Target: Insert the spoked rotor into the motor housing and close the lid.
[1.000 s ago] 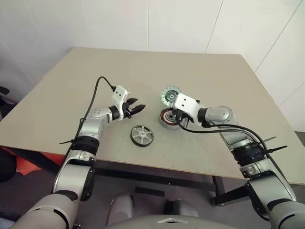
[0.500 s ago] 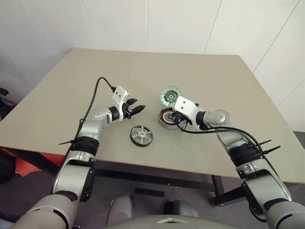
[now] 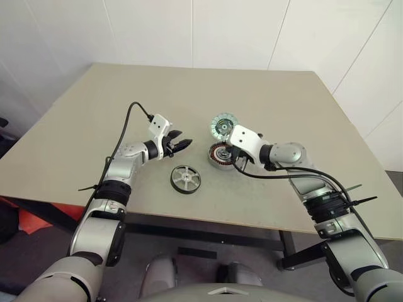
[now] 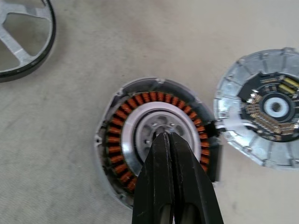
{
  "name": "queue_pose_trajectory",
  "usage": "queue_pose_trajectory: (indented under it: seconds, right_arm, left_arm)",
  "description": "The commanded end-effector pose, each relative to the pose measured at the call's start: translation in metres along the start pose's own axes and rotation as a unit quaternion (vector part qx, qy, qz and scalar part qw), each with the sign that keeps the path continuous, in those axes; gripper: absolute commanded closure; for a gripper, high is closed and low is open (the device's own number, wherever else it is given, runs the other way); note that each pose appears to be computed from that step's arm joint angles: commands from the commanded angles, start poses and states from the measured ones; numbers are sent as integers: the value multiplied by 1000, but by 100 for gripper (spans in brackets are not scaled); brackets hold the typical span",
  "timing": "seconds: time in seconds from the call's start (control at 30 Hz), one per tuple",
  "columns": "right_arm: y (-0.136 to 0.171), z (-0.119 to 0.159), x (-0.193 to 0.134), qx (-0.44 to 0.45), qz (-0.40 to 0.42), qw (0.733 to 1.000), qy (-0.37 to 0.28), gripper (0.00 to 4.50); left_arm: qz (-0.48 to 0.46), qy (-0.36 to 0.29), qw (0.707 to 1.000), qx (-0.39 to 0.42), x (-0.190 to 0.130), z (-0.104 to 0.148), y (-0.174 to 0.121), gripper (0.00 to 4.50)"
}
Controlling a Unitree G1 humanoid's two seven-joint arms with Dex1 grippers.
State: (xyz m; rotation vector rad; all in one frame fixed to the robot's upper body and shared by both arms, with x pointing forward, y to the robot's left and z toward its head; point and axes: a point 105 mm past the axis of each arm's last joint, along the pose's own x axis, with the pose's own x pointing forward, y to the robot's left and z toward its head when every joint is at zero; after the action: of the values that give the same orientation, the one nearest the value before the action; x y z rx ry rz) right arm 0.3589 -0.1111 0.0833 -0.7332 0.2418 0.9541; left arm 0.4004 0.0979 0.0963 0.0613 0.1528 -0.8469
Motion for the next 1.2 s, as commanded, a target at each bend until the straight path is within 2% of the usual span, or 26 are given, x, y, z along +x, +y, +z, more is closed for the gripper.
queue_pose_trajectory:
  seconds: [0.03, 0.23, 0.37, 0.6, 0.77, 0.87, 1.0, 1.2]
  right_arm:
    - [1, 5, 3, -3, -1, 1000, -9, 448]
    - [-10, 8, 1, -8, -22, 1000, -10, 448]
    - [-26, 22, -9, -25, -44, 998, -25, 448]
    - [-30, 30, -17, -35, -46, 998, -35, 448]
    - [-20, 13, -11, -24, -33, 999, -9, 448]
    - [-11, 9, -5, 4, -18, 1000, -16, 448]
    - [3, -14, 6, 12, -6, 1000, 15, 448]
    - [-16, -9, 1, 10, -41, 999, 7, 448]
  left_arm:
    - [3, -14, 1000, 19, -2, 11, 3, 156]
    - [7, -12, 1000, 21, -4, 10, 5, 156]
    - [8, -12, 1000, 20, -4, 9, 5, 156]
    - [8, -11, 1000, 17, -3, 7, 4, 156]
    - [6, -10, 1000, 16, -3, 6, 3, 156]
    - [7, -9, 1000, 16, -3, 5, 4, 156]
    - [10, -9, 1000, 16, -4, 5, 5, 156]
    - [12, -9, 1000, 16, -4, 6, 7, 156]
